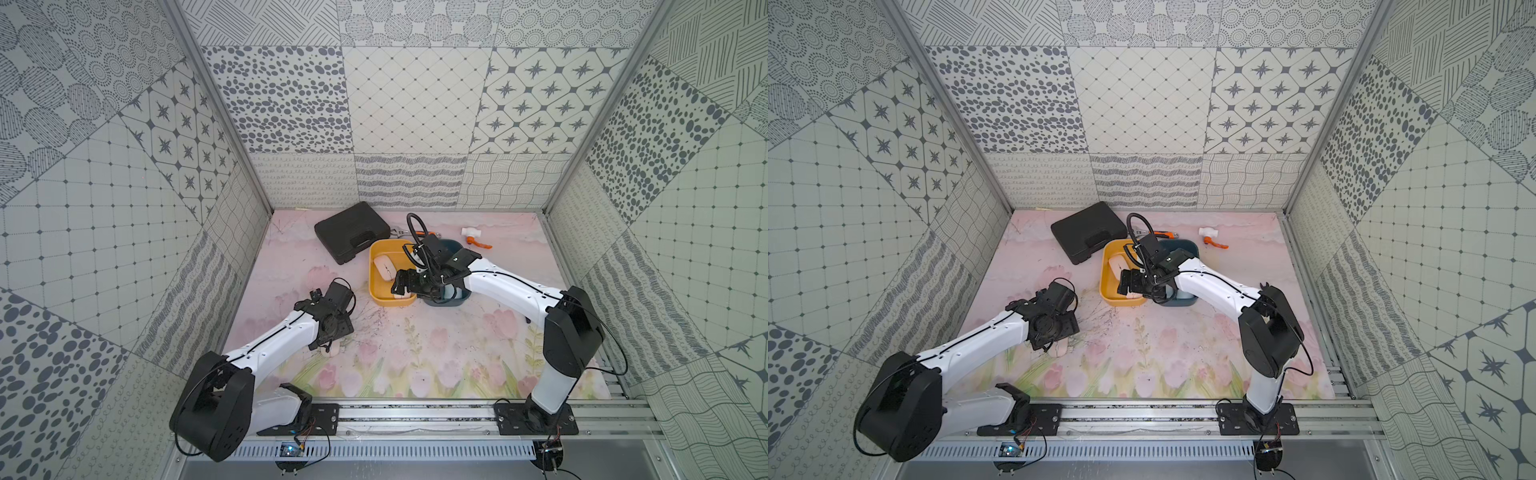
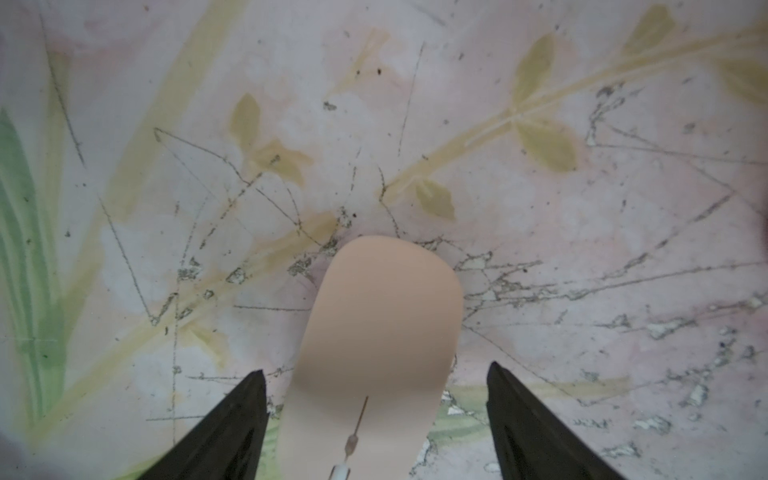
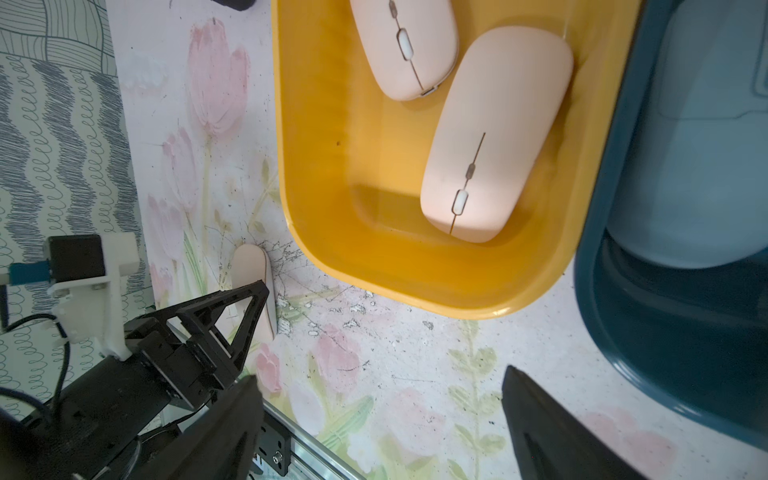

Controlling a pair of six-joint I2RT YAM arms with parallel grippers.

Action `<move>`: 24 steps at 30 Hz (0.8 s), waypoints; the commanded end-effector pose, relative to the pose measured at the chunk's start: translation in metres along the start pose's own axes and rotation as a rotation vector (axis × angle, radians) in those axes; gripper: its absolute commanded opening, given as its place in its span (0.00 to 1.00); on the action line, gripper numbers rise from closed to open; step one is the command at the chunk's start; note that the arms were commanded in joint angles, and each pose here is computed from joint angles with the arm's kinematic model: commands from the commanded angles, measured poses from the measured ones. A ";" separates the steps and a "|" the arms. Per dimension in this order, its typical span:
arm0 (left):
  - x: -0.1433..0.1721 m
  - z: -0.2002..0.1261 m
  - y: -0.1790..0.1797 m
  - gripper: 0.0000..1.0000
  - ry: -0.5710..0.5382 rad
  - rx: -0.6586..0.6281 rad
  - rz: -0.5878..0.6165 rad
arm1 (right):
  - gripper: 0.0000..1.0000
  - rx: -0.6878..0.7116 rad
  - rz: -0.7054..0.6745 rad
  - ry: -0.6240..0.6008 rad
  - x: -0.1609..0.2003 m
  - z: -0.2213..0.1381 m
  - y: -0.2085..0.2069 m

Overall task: Place the mice by color into the storage box
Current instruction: Pick up the mouse from the center of the board.

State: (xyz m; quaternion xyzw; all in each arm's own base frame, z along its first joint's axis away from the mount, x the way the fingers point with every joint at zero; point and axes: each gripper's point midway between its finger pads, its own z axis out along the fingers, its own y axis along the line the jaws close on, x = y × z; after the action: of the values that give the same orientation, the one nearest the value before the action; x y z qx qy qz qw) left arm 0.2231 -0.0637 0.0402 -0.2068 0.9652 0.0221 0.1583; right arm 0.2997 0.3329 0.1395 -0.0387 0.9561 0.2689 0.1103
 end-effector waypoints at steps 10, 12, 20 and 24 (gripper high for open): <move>-0.001 0.011 0.002 0.84 0.037 -0.055 -0.006 | 0.95 -0.010 0.021 -0.007 -0.004 0.010 -0.004; 0.002 0.010 0.005 0.84 0.045 -0.058 -0.021 | 0.95 -0.010 0.024 -0.002 -0.003 0.011 -0.005; 0.013 0.013 0.010 0.84 0.075 -0.071 -0.055 | 0.95 -0.011 0.028 -0.001 -0.003 0.014 -0.007; 0.021 0.021 0.011 0.83 0.095 -0.080 -0.060 | 0.95 -0.010 0.028 0.000 -0.003 0.015 -0.007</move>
State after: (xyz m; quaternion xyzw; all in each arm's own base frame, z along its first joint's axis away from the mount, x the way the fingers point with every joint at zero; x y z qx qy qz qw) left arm 0.2171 -0.0606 0.0224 -0.2268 0.9650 0.0403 0.1252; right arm 0.3025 0.3314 0.1320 -0.0318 0.9559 0.2714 0.1079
